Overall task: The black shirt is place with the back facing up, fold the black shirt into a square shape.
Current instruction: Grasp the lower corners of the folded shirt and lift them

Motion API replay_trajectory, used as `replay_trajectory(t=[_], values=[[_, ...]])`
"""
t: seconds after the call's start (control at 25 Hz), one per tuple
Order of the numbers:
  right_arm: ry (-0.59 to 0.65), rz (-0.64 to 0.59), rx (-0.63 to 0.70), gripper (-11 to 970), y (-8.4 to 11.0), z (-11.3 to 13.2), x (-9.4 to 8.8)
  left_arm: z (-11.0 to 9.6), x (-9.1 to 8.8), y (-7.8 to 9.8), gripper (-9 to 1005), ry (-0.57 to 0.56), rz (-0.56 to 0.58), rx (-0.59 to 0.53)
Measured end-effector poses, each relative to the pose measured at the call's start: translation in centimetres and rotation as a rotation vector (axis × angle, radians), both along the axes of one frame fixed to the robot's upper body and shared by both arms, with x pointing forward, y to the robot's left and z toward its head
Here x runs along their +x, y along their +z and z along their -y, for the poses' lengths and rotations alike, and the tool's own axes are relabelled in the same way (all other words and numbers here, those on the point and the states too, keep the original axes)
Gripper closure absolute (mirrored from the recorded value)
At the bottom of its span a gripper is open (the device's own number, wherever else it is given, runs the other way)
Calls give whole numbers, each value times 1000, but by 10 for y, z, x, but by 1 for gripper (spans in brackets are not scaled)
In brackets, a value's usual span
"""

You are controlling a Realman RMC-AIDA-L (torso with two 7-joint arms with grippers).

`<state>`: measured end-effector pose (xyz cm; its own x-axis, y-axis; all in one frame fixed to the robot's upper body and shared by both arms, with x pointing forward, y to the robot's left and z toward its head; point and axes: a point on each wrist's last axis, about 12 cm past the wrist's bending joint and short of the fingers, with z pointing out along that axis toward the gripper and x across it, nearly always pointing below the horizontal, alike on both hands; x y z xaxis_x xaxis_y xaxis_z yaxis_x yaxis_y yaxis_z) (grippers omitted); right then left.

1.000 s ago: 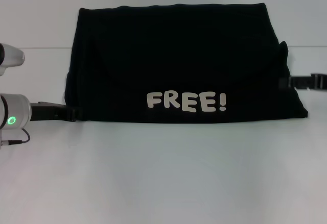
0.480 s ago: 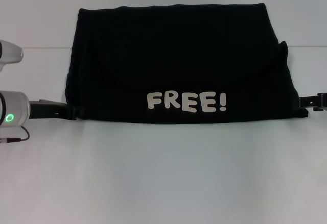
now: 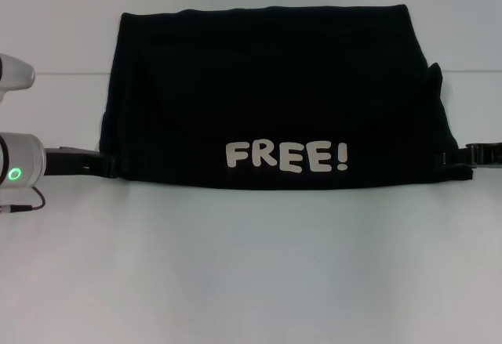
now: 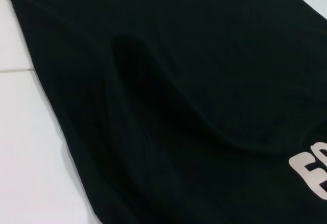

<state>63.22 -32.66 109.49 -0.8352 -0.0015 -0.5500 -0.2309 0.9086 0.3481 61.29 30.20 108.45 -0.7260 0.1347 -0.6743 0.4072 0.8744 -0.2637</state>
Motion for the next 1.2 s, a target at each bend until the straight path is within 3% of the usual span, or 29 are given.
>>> replay_trajectory(t=[0.4, 0.52, 0.72, 0.92, 1.2], values=[[-15, -3, 4, 382, -3, 9, -6, 0, 2, 0, 997, 8, 5, 5], [-16, -4, 2, 596, -5, 10, -7, -1, 2, 0, 997, 13, 6, 6], [-9, 10, 14, 834, -8, 13, -12, -2, 1, 0, 998, 21, 0, -1], [30, 38, 70, 938, -8, 21, -23, -10, -7, 4, 998, 25, -18, -44], [103, 53, 150, 937, -7, 33, -54, -22, -32, 2, 998, -11, -81, -105]])
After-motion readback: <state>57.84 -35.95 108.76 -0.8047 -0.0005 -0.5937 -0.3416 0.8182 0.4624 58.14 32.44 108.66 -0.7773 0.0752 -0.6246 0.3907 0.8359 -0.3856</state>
